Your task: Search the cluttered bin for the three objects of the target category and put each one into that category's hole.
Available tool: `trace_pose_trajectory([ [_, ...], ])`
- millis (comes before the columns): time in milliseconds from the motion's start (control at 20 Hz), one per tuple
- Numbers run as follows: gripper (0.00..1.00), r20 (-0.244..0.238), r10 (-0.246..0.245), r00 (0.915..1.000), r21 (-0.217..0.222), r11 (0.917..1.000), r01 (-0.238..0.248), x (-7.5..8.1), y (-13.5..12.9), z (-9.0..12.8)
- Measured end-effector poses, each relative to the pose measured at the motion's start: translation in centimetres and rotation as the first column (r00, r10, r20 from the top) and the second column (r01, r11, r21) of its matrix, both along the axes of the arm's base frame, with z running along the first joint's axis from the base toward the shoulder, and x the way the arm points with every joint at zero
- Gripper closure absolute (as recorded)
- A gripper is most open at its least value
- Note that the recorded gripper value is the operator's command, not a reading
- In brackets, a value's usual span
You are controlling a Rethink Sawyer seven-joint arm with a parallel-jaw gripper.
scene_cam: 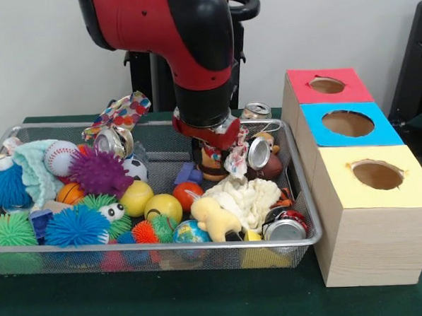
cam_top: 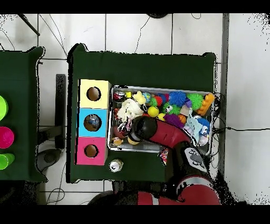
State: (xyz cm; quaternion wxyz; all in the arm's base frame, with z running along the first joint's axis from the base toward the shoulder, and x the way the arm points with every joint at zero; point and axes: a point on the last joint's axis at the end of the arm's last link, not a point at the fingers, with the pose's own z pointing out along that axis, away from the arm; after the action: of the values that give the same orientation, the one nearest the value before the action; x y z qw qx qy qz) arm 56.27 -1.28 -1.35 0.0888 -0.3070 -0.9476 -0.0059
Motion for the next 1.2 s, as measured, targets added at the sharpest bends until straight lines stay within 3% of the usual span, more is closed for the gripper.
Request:
trace_pose_trajectory([
  [150, 0.0, -0.042, 0.006, 0.9991, 0.003, 1.0, -0.006, 0.1, -0.9, 0.8],
  [700, 0.0, -0.096, -0.046, 0.9943, 0.031, 0.9983, 0.05, 1.0, -4.2, 4.6],
  [1200, 0.0, -0.09, -0.11, 0.9898, 0.021, 0.9934, 0.112, 2.4, -10.4, 6.7],
])
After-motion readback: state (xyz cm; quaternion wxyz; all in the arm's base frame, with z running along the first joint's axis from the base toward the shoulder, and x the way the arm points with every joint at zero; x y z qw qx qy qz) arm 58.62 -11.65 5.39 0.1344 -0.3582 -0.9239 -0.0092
